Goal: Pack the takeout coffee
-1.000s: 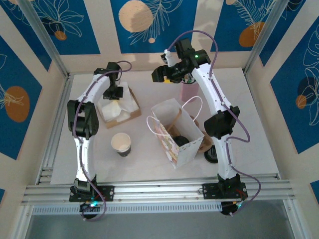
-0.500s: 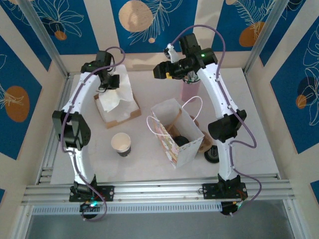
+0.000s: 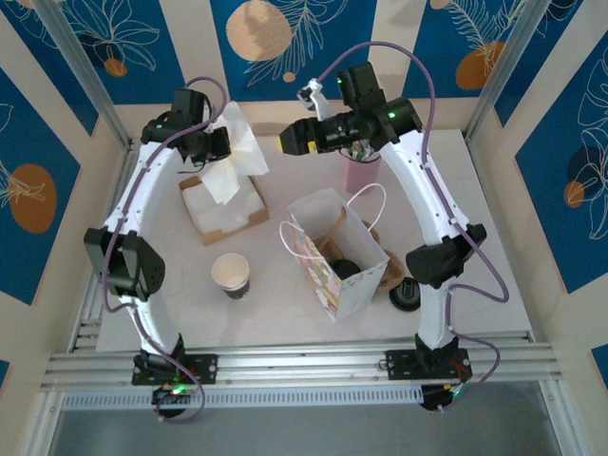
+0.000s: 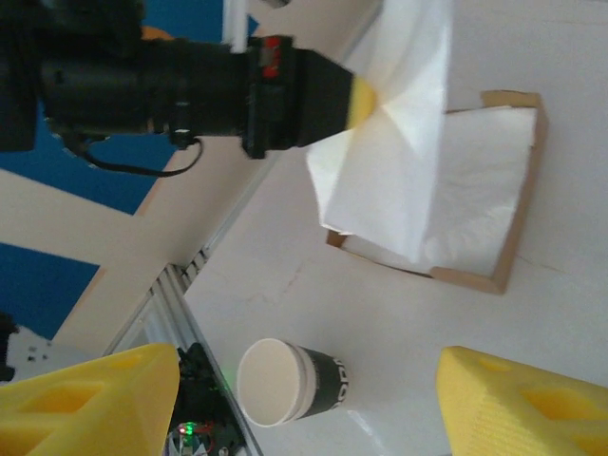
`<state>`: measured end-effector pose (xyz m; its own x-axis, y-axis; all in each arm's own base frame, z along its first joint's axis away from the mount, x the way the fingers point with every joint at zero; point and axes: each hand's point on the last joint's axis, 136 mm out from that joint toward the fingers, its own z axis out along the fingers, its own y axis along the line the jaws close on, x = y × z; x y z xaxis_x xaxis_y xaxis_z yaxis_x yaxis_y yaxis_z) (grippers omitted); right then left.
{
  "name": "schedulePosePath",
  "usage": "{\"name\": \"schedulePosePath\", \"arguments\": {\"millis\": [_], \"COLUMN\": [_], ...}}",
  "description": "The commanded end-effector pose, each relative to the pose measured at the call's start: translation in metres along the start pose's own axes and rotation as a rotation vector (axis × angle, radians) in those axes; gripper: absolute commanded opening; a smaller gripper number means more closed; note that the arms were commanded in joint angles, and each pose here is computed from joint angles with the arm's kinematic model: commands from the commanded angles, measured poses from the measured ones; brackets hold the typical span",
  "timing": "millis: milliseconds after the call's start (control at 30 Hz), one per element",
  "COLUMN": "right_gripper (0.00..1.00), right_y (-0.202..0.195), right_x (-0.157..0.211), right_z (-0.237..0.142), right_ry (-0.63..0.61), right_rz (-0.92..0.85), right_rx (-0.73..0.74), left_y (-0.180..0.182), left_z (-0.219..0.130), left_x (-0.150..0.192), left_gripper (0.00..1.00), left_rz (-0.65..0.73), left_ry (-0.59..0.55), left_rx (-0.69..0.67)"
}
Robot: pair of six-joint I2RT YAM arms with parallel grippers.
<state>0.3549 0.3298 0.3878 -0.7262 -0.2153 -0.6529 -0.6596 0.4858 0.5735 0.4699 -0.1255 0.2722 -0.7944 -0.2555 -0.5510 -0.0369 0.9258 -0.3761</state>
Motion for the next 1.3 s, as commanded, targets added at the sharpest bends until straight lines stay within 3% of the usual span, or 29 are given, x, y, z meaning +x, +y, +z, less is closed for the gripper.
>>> {"name": "schedulePosePath", "arguments": {"millis": [0,267,533,867,1267], "right_gripper": [0.72,0.72,0.74,0.76,0.87], "right_y": [0.034,0.067,0.058,0.054,0.021], "right_x": [-0.004,-0.007,-0.021,-0.024,-0.015], "right_z": [-0.006,0.009,0.014,0.017,0.002], "right_ry": [-0.046,-0.086,-0.153,-0.167,-0.220], "right_rz": [-0.096,-0.165,-0.262,-0.298,-0.337], "right_rx": [-0.039,-0.053,0.092,0.133,0.323], "left_y": [-0.019,-0.045,-0.075,-0.120,-0.153], "left_z": [-0.033,-0.079,-0.109,-0.126,-0.148], "left_x": [-0.010,-0.013,-0.005,0.001,0.012], "left_gripper": [0.00,0.00,0.00,0.00,0.00], "left_rz": [-0.119,-0.264,-0.352,-0.383,-0.448], "left_ry": [-0.058,-0.119,-0.094,-0.056,-0.013], "left_rx": [0.034,0.090,0.230,0.406,0.569]}}
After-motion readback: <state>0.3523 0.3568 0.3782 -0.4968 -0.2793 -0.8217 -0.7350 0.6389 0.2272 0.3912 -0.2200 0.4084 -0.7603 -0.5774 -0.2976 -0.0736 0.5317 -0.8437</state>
